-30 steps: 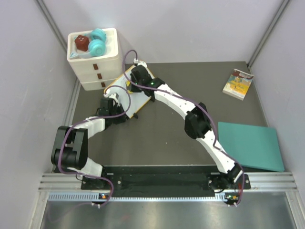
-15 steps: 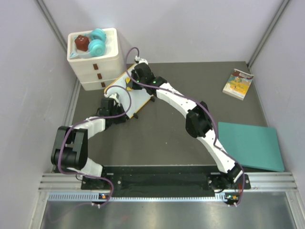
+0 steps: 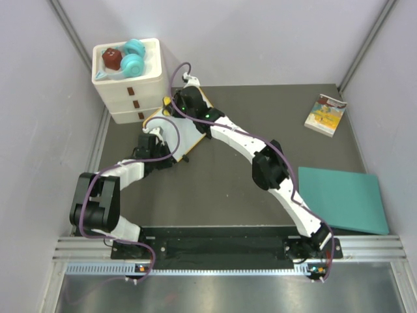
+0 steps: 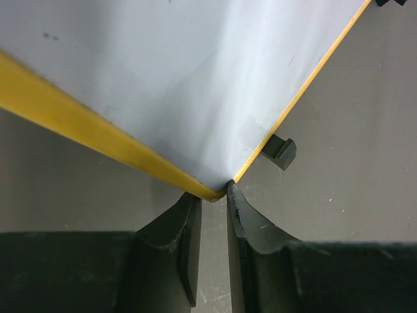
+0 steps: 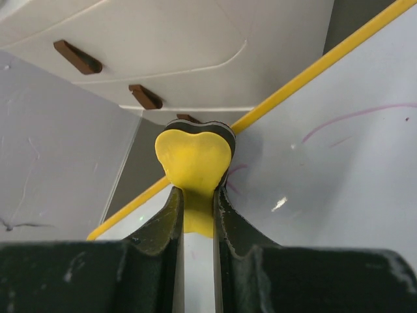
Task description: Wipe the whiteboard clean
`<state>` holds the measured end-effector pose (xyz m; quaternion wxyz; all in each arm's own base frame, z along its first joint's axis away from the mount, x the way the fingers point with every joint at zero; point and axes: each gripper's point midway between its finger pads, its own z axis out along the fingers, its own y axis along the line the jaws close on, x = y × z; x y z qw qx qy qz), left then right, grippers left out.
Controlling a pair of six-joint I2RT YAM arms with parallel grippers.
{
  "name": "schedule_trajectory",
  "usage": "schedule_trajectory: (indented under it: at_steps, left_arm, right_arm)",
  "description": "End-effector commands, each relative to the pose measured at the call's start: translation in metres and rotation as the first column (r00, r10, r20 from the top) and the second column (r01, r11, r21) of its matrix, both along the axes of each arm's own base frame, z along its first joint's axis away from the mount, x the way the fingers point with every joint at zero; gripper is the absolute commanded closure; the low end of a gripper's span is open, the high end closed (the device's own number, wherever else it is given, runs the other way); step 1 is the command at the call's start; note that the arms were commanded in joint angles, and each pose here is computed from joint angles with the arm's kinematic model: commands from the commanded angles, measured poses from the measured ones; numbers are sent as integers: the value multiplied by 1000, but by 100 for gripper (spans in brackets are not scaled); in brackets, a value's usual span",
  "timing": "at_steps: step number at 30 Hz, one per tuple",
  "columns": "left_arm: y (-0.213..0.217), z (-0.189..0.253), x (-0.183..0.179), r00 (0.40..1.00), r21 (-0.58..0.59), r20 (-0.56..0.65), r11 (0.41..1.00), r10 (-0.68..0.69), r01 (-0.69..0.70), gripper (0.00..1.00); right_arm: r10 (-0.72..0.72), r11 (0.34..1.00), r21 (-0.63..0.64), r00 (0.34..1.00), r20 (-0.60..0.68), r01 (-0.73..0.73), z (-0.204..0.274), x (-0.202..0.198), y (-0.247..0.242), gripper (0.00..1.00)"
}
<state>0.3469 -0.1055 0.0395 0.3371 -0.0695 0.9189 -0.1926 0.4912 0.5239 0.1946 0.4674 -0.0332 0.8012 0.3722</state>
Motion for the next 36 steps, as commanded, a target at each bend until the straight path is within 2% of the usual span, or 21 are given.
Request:
schedule_trajectory:
  at_steps: [1, 11, 16, 26, 31, 36]
  left_arm:
    - [7, -10, -13, 999, 72, -30, 997, -24, 26, 93]
    - [6, -10, -13, 999, 72, -30, 997, -25, 28, 93]
    - [6, -9, -13, 999, 73, -28, 997, -24, 26, 93]
    - [6, -9, -13, 999, 75, -26, 997, -28, 29, 93]
    - [5, -9, -13, 999, 76, -27, 997, -28, 30, 93]
    - [5, -9, -14, 999, 76, -26, 997, -28, 30, 93]
  right_arm:
    - [-85, 992, 103, 994, 75, 77, 38, 10, 4, 100]
    - [-227, 970, 96, 973, 44, 222, 24, 29, -21, 100]
    - [-179, 980, 96, 981, 71, 171, 32, 23, -16, 100]
    - [-39, 995, 93, 994, 103, 29, 41, -16, 21, 100]
    - [-36, 996, 79, 997, 68, 31, 20, -20, 22, 100]
    - [-89, 994, 62, 994, 65, 85, 9, -6, 11, 100]
